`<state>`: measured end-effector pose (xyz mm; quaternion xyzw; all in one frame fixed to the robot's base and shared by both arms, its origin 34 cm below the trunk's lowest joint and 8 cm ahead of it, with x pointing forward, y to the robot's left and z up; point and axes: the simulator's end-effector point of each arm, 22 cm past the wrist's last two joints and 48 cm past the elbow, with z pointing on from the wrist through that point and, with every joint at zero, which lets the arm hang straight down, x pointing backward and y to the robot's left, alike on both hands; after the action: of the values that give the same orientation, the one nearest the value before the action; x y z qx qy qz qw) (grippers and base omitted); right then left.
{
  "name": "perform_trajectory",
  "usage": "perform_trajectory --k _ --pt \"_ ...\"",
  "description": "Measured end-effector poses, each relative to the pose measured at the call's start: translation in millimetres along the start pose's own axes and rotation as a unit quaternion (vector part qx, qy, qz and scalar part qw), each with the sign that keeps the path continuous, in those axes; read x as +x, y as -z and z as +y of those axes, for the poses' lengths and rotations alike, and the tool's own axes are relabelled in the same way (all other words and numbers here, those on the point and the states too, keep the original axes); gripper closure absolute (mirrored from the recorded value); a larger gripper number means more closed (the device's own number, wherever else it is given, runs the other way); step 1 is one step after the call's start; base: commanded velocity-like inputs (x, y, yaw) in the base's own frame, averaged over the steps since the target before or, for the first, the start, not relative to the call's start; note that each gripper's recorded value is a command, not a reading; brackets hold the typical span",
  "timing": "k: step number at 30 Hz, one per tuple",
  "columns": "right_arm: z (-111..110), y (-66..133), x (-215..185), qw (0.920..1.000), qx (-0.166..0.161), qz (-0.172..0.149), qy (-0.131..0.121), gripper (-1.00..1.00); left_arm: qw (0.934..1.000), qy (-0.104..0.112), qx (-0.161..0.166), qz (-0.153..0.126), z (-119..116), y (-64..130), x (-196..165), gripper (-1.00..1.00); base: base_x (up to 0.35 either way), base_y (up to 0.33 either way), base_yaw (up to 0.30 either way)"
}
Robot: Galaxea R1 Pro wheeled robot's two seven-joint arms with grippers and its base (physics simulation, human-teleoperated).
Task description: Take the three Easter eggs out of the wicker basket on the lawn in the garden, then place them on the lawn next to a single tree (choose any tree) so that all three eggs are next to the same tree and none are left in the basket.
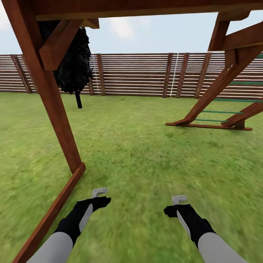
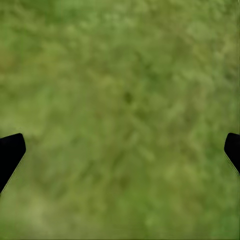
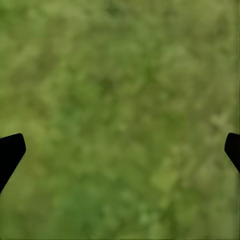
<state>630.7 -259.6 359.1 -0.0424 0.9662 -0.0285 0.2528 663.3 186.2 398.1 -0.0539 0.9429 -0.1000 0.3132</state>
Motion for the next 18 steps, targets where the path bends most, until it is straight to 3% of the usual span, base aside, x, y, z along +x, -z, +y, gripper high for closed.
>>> perform_trajectory --k 18 --pt "3.4 0.7 -2.7 1.0 -0.003 -0.003 0.0 -1.0 1.0 0.0 0.001 0.0 -1.5 -0.1 0.3 -1.0 0.315 -0.064 0.0"
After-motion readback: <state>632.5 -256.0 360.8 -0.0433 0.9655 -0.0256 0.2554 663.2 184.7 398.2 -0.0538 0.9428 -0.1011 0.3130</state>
